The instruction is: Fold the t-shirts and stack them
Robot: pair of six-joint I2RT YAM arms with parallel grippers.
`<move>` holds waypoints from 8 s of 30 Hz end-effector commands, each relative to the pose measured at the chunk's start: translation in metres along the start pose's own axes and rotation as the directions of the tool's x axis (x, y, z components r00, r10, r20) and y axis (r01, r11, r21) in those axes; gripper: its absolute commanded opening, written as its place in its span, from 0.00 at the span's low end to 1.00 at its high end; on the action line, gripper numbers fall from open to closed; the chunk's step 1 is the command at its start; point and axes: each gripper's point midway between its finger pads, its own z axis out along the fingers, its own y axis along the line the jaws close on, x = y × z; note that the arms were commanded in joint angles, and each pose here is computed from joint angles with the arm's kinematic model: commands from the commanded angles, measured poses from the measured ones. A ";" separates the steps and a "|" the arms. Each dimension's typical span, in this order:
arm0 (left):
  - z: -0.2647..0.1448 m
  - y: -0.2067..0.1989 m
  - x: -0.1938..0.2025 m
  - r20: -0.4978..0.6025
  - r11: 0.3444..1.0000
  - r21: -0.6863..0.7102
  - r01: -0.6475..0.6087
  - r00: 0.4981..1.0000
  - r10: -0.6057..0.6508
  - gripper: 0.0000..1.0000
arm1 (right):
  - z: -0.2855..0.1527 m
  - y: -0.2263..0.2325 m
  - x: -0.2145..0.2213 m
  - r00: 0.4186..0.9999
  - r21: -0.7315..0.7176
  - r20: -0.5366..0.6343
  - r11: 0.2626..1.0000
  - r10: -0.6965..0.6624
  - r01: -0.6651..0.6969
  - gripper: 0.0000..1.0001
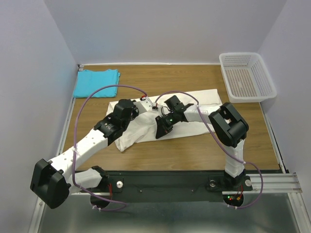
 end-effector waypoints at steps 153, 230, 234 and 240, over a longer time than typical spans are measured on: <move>-0.090 -0.117 0.095 -0.279 -0.001 -0.510 0.860 -0.167 -0.946 0.66 | 0.026 -0.046 0.024 0.992 0.174 -0.052 0.979 0.113 -0.103 0.11; -0.052 -0.081 0.120 -0.663 0.636 -0.283 0.718 0.332 -0.670 0.19 | 0.025 -0.067 0.023 0.989 0.271 -0.055 0.955 0.140 -0.120 0.11; -0.050 -0.085 0.126 -0.681 0.646 -0.291 0.705 0.321 -0.657 0.24 | 0.025 -0.070 0.024 0.988 0.285 -0.057 0.951 0.144 -0.122 0.11; -0.054 -0.086 0.134 -0.687 0.654 -0.340 0.676 0.296 -0.663 0.31 | 0.025 -0.071 0.023 0.987 0.290 -0.060 0.949 0.147 -0.123 0.11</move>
